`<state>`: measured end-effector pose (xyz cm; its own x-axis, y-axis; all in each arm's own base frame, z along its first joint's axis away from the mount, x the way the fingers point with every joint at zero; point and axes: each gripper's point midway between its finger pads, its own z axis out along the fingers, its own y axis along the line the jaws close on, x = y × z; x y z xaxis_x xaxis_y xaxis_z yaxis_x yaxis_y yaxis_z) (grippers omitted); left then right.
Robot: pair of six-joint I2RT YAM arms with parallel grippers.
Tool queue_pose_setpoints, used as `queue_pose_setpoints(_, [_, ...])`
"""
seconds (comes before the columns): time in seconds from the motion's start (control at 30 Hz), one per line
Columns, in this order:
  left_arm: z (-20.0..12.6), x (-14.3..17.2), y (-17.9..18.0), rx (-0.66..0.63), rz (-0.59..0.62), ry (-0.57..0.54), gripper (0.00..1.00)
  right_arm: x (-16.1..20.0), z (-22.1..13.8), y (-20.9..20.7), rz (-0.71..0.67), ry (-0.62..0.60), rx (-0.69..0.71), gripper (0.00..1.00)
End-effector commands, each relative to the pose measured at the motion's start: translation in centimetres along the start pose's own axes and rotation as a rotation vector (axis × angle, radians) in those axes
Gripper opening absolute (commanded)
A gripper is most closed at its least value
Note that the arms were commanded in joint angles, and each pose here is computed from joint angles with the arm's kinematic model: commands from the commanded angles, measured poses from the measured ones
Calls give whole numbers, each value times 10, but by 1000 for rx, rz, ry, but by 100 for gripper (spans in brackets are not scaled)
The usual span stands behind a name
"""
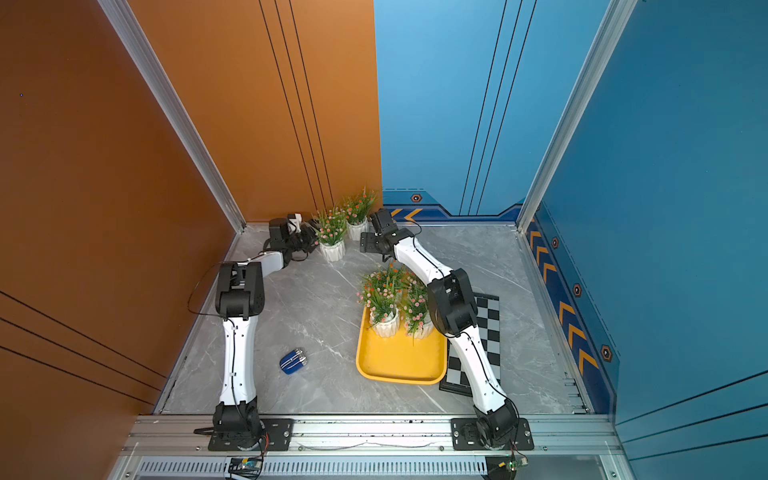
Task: Put the potted gypsophila into the storage box
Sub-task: Move the baby's breath potted plant to the center of the board.
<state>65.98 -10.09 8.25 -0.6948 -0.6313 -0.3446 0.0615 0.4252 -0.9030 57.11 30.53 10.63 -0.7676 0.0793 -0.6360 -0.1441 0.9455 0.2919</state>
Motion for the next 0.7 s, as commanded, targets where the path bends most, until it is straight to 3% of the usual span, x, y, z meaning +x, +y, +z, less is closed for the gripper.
queue_pose_setpoints(0.0, [16, 31, -21, 69, 40, 95, 98, -20, -19, -12, 30, -56, 39, 92])
queue_pose_setpoints(0.37, [35, 114, -50, 89, 39, 223, 98, -22, -25, -23, 34, -42, 31, 88])
queue_pose_setpoints(0.67, [18, 133, -77, 147, -31, 113, 98, -17, -44, -50, 74, -19, 55, 85])
